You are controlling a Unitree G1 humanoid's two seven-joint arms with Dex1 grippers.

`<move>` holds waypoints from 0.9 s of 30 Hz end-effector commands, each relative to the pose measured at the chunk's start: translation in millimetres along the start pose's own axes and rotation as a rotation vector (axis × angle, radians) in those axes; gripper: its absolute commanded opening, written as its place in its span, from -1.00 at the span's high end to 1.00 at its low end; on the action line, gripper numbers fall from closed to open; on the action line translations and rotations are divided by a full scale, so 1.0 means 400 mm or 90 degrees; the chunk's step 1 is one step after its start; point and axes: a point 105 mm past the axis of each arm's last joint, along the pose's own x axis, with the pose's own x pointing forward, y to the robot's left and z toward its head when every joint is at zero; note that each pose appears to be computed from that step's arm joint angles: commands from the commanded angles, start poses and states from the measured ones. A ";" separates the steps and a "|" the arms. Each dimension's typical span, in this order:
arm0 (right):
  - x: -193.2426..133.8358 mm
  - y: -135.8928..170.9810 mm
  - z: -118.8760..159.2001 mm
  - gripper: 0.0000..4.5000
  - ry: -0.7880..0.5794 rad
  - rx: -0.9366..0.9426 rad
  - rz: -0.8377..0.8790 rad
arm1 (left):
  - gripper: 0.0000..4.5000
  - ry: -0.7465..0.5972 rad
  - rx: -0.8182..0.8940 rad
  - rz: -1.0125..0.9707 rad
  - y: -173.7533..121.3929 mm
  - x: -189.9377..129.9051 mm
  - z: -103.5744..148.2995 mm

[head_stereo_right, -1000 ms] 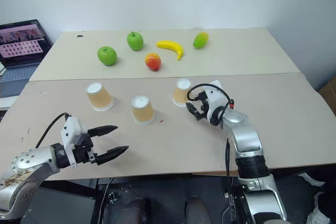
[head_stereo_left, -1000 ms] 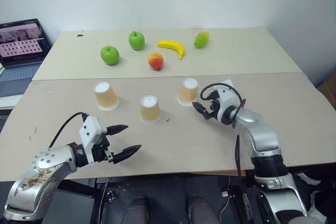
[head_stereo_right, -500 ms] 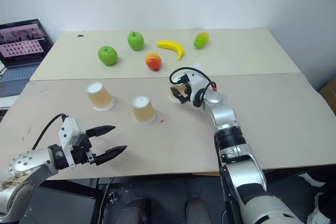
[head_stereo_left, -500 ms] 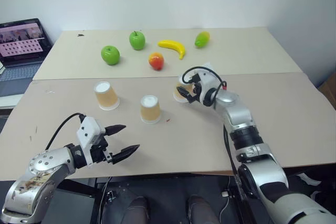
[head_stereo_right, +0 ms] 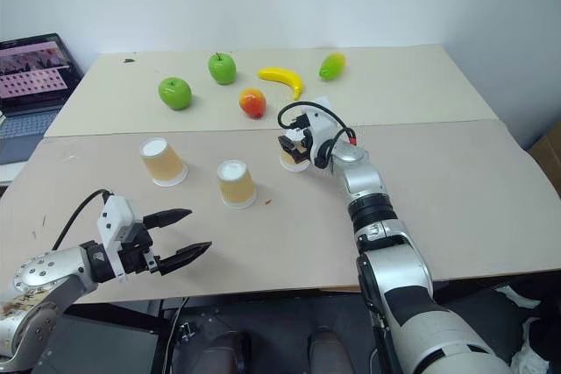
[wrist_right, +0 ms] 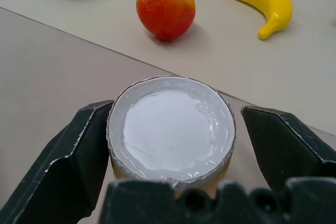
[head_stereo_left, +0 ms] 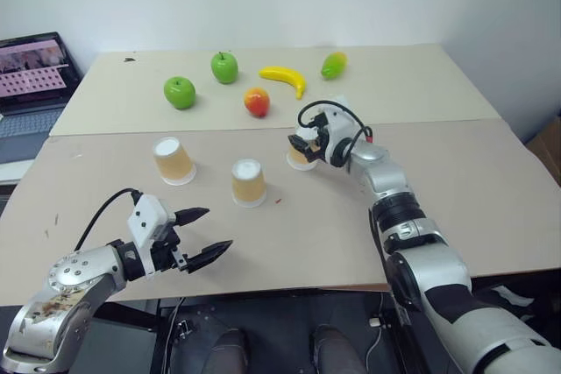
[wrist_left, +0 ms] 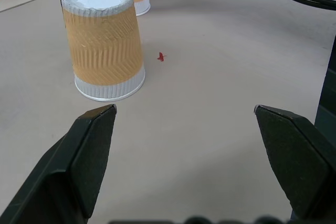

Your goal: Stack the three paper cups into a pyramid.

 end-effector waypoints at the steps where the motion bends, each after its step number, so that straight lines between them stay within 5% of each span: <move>1: 0.000 -0.011 0.081 -0.48 -0.058 -0.018 -0.009 | -1.00 -0.014 0.030 0.003 0.000 -0.008 0.026; 4: -0.006 -0.010 0.094 -0.14 -0.067 -0.019 0.000 | -1.00 -0.014 0.028 0.000 -0.001 -0.005 0.025; 10: -0.064 -0.005 0.149 -0.14 -0.110 -0.041 0.061 | -1.00 -0.010 0.024 -0.009 -0.006 0.001 0.019; 13: -0.129 0.046 0.161 -0.14 -0.117 -0.065 0.186 | -1.00 -0.007 0.023 -0.012 -0.007 0.002 0.014; 20: -0.209 0.151 0.049 -0.14 -0.021 -0.126 0.358 | -1.00 -0.009 0.025 -0.018 -0.009 0.006 0.021; 27: -0.191 0.190 0.045 -0.14 -0.034 -0.126 0.382 | -1.00 -0.014 0.027 -0.020 -0.014 0.007 0.031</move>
